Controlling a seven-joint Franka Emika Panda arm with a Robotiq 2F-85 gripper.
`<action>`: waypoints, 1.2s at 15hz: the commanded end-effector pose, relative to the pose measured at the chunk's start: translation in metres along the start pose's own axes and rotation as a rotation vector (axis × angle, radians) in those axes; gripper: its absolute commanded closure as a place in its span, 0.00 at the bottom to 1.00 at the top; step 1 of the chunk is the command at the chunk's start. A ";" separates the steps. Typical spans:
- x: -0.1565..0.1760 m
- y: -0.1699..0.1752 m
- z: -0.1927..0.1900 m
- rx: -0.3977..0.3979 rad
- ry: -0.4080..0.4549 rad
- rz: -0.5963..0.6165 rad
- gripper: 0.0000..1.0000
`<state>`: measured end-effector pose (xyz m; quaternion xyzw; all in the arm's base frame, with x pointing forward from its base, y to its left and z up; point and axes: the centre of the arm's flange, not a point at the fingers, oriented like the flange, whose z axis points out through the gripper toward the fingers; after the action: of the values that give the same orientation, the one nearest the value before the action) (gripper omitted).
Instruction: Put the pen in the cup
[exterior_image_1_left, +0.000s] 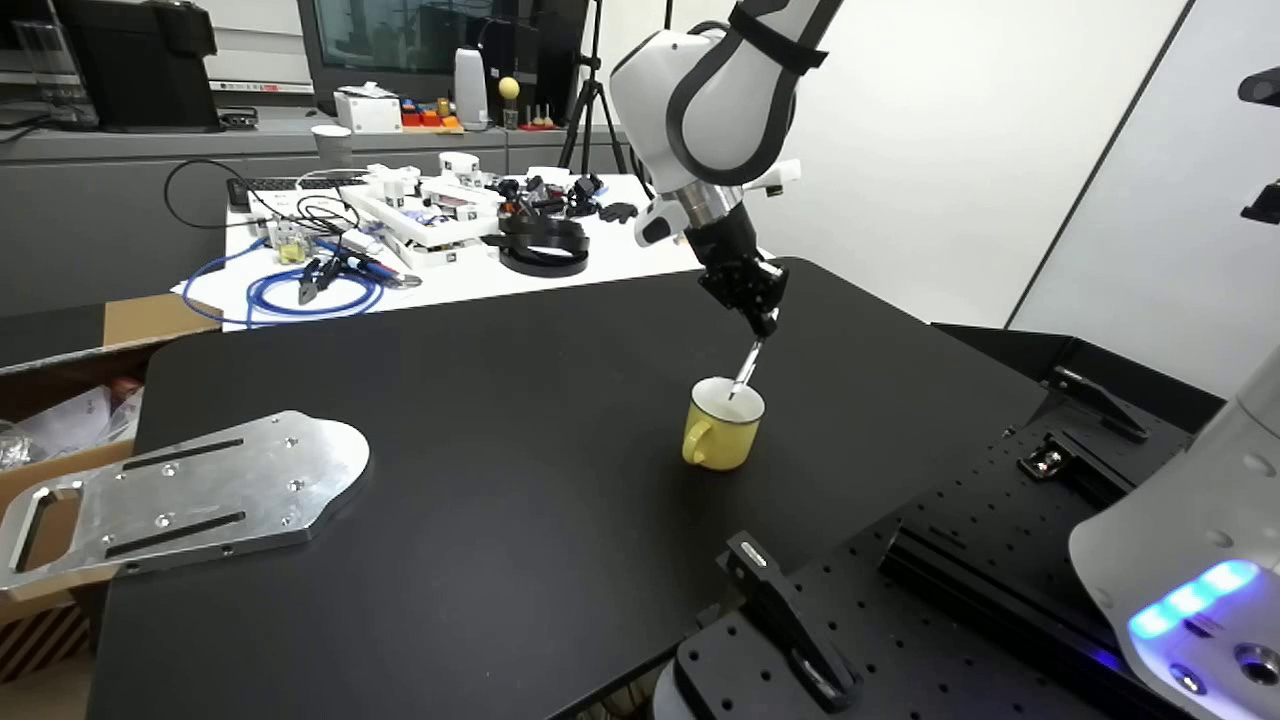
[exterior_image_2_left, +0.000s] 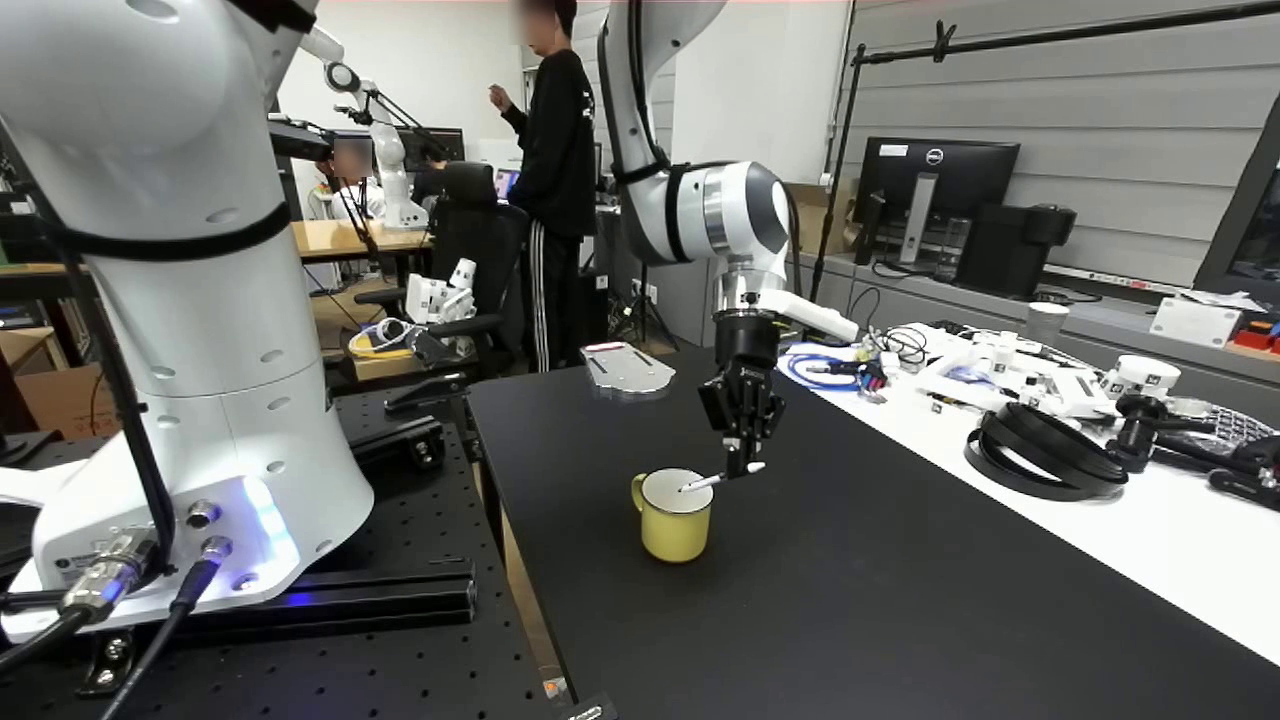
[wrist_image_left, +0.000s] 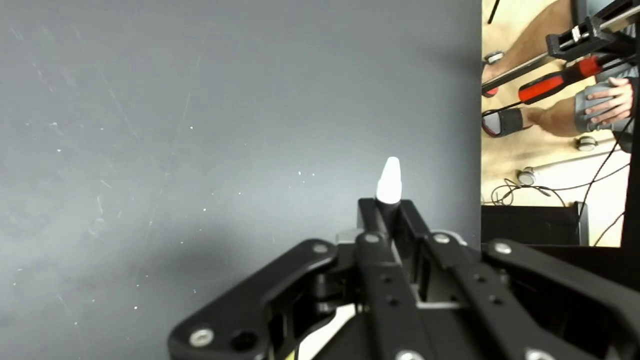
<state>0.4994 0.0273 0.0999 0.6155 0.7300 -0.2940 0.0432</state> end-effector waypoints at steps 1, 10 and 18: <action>0.007 -0.008 0.008 0.014 -0.038 0.015 0.97; 0.030 -0.007 0.015 0.022 -0.018 -0.023 0.97; 0.045 -0.005 0.021 0.007 0.000 -0.052 0.97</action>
<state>0.4798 0.0529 0.0702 0.5898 0.7483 -0.3025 0.0247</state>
